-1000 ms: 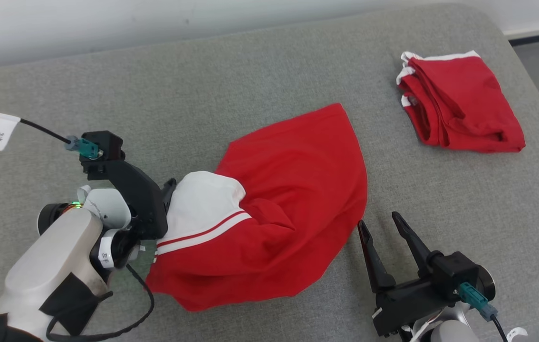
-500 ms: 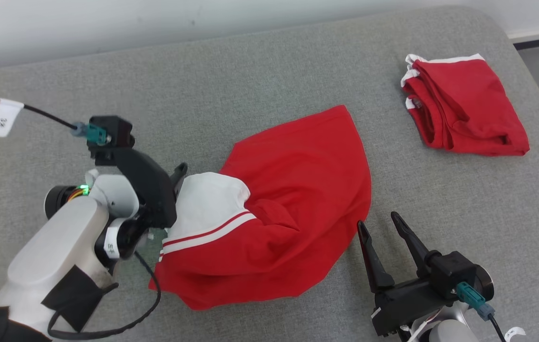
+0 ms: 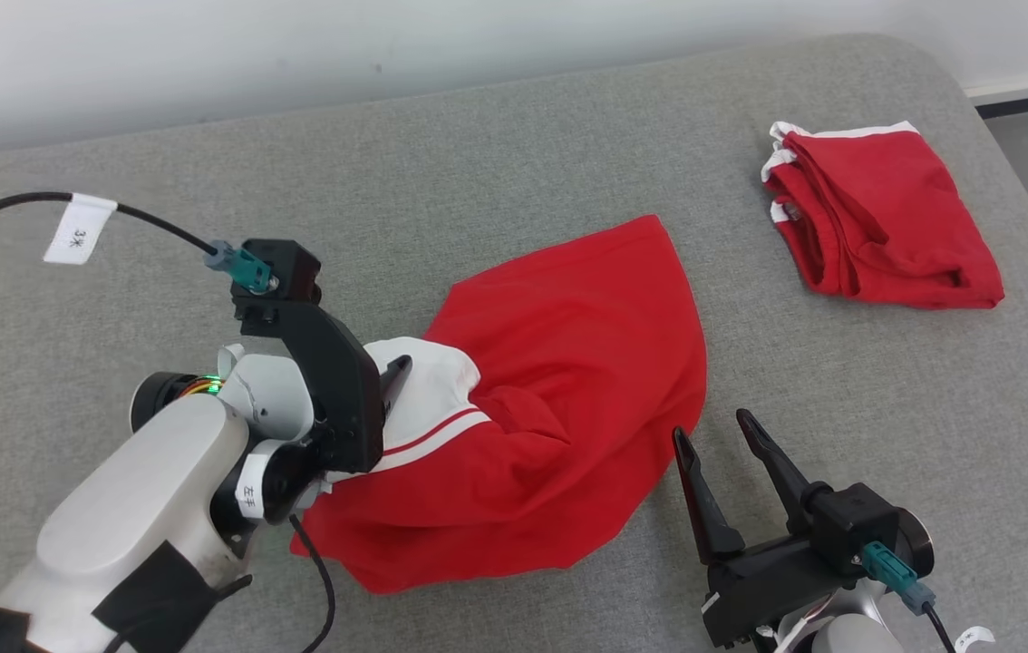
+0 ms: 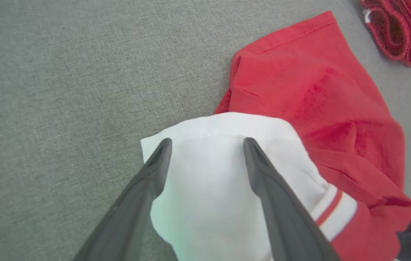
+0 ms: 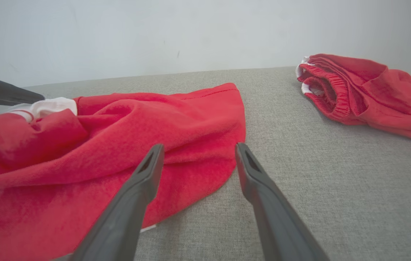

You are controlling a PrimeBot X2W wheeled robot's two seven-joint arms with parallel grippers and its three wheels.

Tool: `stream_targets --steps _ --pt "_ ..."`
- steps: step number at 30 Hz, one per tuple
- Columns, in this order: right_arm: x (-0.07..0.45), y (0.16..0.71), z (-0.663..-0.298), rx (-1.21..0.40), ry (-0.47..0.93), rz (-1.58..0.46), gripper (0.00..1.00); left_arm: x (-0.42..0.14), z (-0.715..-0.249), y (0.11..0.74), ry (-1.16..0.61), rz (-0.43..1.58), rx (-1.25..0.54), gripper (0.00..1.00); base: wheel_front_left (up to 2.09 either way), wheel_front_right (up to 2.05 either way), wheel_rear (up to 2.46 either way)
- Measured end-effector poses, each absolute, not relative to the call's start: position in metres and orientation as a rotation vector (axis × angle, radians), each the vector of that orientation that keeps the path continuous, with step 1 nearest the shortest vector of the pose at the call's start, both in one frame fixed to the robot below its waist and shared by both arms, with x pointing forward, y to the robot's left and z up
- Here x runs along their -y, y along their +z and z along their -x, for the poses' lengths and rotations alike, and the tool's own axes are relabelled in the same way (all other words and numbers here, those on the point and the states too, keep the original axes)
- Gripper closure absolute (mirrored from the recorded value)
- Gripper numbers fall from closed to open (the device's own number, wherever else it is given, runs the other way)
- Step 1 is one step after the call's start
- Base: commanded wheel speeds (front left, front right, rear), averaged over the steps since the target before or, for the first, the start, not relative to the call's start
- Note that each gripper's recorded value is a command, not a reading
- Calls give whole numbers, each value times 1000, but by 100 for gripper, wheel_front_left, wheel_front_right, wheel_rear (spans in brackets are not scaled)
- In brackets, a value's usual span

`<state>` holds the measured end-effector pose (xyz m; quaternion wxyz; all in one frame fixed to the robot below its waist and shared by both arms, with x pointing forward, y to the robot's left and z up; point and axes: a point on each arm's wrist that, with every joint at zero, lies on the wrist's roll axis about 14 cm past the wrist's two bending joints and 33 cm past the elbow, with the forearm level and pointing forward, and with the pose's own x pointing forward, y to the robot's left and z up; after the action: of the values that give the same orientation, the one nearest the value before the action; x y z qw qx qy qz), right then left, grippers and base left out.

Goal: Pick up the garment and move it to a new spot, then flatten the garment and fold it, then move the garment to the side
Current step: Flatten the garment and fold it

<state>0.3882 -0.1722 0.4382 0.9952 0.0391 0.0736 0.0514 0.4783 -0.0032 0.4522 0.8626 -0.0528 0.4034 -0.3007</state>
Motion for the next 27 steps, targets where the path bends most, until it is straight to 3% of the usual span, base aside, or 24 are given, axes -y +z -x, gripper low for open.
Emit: stream_targets --steps 9,11,12,15,17,22,27 --pt "179 436 -385 -155 82 -78 0 7 -481 442 -619 92 -868 0 0 0 0" --pt "180 436 -385 -156 79 -78 0 8 -481 442 -625 85 -870 19 0 0 0" --pt "180 435 -384 -156 78 -79 0 8 -481 441 -626 83 -874 36 0 0 0" --pt "180 436 -383 -154 76 -81 0 9 -480 441 -629 77 -877 69 0 0 0" --pt "180 437 -383 -152 75 -81 0 11 -479 442 -637 74 -875 100 0 0 0" --pt "179 438 -383 -146 76 -82 0 13 -481 449 -647 75 -831 100 0 0 0" --pt "177 440 -384 -140 84 -83 0 19 -506 490 -644 112 -608 100 0 0 0"
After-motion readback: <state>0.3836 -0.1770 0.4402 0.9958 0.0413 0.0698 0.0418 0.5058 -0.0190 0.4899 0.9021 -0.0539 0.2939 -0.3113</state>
